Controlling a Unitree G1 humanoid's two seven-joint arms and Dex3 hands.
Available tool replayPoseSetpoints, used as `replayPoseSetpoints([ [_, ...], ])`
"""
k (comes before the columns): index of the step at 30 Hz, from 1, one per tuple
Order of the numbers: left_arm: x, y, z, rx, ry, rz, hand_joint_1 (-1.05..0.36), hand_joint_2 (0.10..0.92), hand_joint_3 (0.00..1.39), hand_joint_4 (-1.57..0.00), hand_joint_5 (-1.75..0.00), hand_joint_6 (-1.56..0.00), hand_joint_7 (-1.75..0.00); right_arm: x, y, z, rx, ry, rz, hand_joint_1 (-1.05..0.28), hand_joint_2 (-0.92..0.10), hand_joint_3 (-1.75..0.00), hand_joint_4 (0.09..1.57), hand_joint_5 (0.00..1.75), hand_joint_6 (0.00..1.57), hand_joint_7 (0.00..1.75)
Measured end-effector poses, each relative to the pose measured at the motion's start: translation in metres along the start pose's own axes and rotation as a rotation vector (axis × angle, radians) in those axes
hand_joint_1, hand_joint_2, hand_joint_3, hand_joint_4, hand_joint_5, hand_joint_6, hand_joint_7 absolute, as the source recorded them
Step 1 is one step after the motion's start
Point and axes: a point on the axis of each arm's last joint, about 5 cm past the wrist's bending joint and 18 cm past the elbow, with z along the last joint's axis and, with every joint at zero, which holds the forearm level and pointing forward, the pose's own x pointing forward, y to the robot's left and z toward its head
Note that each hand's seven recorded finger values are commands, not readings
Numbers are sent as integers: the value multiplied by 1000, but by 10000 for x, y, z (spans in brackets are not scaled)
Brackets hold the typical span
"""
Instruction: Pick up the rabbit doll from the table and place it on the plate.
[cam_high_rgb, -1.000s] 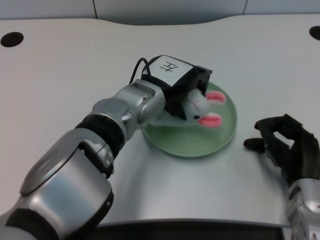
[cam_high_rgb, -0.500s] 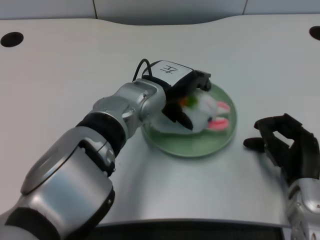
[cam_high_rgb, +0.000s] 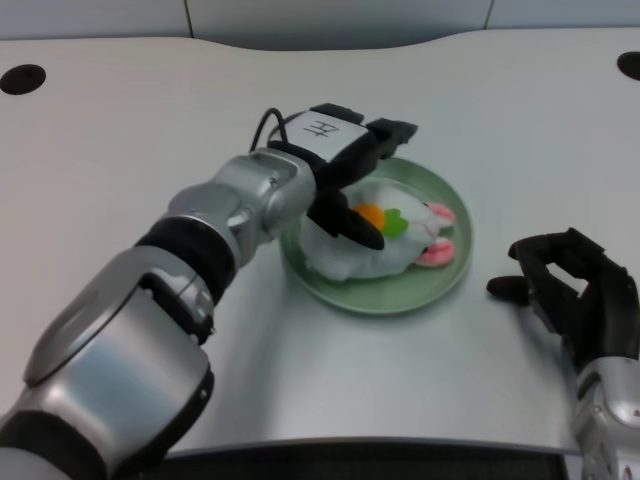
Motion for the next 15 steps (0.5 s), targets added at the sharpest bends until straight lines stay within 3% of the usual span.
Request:
replayPoseSetpoints([
  [3,-29,52,-79,-13,3,20,-1048,921,350,1,1,1,1,7,3,-1,0,1,1,-748,-921,-160,863,852,790,1196],
  [9,-159,243,-317,-109,-43,122,-1027,921,269,1,1,-58,-28,34,17,8,2,4,1,-749,-921,-157,877,852,793,1204],
  [15,-399,125,-621,-181,-9,114,-1005,921,231,-33,-17,-95,-41,43,13,12,2,5,-3,-744,-921,-158,876,850,793,1207],
])
